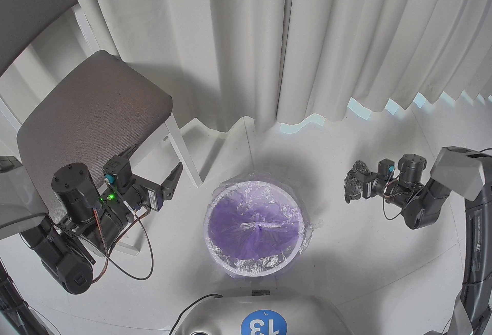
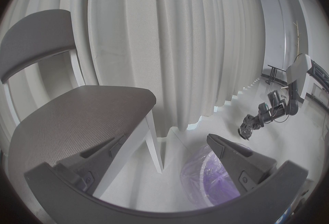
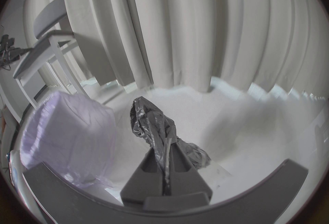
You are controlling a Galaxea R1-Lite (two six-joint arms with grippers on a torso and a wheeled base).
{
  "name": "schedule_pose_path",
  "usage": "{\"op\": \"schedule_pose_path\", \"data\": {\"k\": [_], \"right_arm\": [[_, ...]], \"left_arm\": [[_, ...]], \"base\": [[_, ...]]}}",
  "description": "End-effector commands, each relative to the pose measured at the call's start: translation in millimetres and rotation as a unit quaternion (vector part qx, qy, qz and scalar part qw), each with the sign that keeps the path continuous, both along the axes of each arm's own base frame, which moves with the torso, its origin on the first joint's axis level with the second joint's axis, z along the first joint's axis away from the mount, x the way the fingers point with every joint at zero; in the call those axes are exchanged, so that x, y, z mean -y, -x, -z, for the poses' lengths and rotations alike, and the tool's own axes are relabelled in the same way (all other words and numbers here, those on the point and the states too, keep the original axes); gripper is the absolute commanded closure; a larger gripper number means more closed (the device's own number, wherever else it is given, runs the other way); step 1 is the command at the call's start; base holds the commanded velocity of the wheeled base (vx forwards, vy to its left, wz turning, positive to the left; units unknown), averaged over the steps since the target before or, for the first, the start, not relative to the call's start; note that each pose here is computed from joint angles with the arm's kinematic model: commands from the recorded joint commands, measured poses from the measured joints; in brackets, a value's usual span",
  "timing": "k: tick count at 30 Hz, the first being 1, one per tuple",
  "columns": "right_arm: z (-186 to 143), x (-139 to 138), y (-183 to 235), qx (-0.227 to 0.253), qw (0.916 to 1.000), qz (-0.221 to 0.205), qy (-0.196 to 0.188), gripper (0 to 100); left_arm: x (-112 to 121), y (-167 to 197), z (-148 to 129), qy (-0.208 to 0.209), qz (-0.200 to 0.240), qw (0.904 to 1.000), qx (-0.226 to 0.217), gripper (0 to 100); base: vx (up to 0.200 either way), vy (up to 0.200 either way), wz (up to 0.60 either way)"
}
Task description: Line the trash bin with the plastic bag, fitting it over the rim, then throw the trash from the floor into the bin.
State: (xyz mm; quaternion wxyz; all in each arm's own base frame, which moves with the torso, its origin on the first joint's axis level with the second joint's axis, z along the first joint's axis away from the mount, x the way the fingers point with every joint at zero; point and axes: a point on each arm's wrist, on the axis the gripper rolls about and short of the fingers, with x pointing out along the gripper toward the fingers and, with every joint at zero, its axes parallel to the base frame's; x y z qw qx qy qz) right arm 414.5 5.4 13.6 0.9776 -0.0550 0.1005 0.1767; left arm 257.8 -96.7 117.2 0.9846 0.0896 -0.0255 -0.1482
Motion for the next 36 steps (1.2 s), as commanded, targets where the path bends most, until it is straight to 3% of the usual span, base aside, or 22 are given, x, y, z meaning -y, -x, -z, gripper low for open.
{"op": "schedule_pose_path", "data": {"k": [1, 9, 15, 17, 25, 36], "right_arm": [[-147, -21, 78, 0.162, 0.9861, -0.031, 0.015, 100], [-214, -65, 143, 0.192, 0.9761, -0.093, 0.042, 100], [-222, -102, 160, 0.202, 0.9713, -0.122, 0.030, 100], [-213, -127, 170, 0.187, 0.9696, -0.155, 0.026, 100], [-160, -174, 160, 0.104, 0.9770, -0.179, 0.050, 100], [-104, -223, 158, 0.053, 0.9675, -0.236, 0.073, 100]], "left_arm": [[-8, 28, -6, 0.037, 0.007, 0.9992, -0.011, 0], [-11, 45, -28, 0.076, 0.019, 0.9967, 0.023, 0], [-11, 55, -30, 0.074, 0.023, 0.9967, 0.026, 0], [-14, 61, -28, 0.072, 0.020, 0.9970, 0.022, 0], [-18, 64, -30, 0.073, 0.014, 0.9969, 0.025, 0], [-22, 71, -44, 0.084, 0.015, 0.9947, 0.058, 0]], "base": [[0.000, 0.000, 0.00], [0.000, 0.000, 0.00], [0.000, 0.000, 0.00], [0.000, 0.000, 0.00], [0.000, 0.000, 0.00], [0.000, 0.000, 0.00]]}}
